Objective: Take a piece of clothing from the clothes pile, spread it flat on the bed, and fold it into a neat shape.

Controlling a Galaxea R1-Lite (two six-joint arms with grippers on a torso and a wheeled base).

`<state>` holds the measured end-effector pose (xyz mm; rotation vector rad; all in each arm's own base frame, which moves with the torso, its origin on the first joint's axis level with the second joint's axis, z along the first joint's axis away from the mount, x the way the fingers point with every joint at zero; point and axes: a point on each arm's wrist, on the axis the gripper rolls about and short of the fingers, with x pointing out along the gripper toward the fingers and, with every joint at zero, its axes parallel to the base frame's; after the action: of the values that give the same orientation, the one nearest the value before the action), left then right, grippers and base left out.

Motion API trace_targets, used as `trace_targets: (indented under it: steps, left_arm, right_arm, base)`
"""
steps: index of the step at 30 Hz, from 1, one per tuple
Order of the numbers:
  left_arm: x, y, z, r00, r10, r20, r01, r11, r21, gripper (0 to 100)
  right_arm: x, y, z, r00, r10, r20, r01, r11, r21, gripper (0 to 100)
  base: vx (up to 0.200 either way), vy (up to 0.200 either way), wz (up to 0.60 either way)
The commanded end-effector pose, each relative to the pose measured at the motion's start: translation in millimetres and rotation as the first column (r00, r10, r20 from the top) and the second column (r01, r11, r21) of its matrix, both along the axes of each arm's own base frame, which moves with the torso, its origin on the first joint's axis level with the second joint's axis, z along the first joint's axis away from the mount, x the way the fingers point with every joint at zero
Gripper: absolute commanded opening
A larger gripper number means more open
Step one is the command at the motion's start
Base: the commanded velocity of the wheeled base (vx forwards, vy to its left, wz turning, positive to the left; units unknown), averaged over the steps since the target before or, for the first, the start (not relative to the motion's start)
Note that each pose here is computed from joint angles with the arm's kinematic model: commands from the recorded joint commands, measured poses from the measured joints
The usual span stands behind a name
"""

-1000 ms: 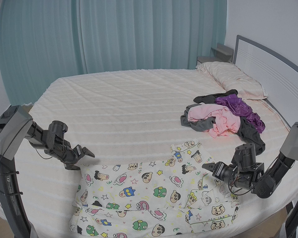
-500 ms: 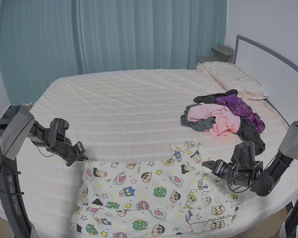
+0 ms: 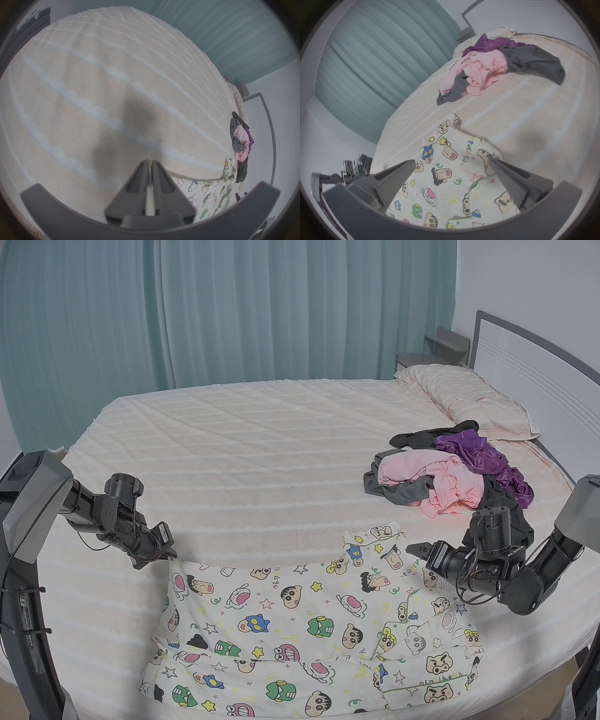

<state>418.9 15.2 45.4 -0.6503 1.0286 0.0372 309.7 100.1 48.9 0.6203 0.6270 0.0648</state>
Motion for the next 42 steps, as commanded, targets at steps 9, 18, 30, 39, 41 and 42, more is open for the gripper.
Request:
trace_targets:
  steps: [9, 18, 30, 39, 41, 42]
  left_arm:
    - [-1.8, -7.6, -2.7, 1.0, -0.017, -0.019, 0.017, 1.0, 0.002, 100]
    - [-11.1, 13.7, 5.2, 0.99, -0.014, -0.142, 0.005, 0.998, -0.068, 100]
    - [-9.1, 40.0, 8.9, 0.983, -0.031, -0.183, -0.009, 0.977, -0.213, 100]
    - [-9.2, 38.0, 2.1, 0.982, -0.091, -0.167, 0.058, 0.98, -0.19, 100]
    - [-8.5, 36.8, -0.3, 0.981, -0.105, -0.164, 0.073, 0.979, -0.192, 100]
    - [-8.5, 36.7, -1.2, 0.981, -0.113, -0.161, 0.082, 0.979, -0.188, 100]
  right_arm:
    - [75.4, -7.5, -15.2, 0.974, 0.221, -0.046, -0.226, 0.956, -0.184, 100]
    - [98.2, -7.7, -29.6, 0.95, 0.306, -0.061, -0.312, 0.93, -0.193, 100]
    - [102.7, -13.9, -32.6, 0.951, 0.304, -0.051, -0.309, 0.938, -0.156, 100]
    - [110.2, -11.1, -29.9, 0.951, 0.307, -0.031, -0.308, 0.944, -0.115, 100]
    - [111.2, -10.9, -32.2, 0.95, 0.31, -0.034, -0.312, 0.944, -0.111, 100]
    - [111.2, -10.8, -33.5, 0.95, 0.311, -0.037, -0.313, 0.943, -0.11, 100]
  base:
    - [0.0, 0.0, 0.0]
    - [0.0, 0.0, 0.0]
    - [0.0, 0.0, 0.0]
    - [0.0, 0.0, 0.0]
    - [0.0, 0.0, 0.0]
    - [0.0, 0.0, 0.0]
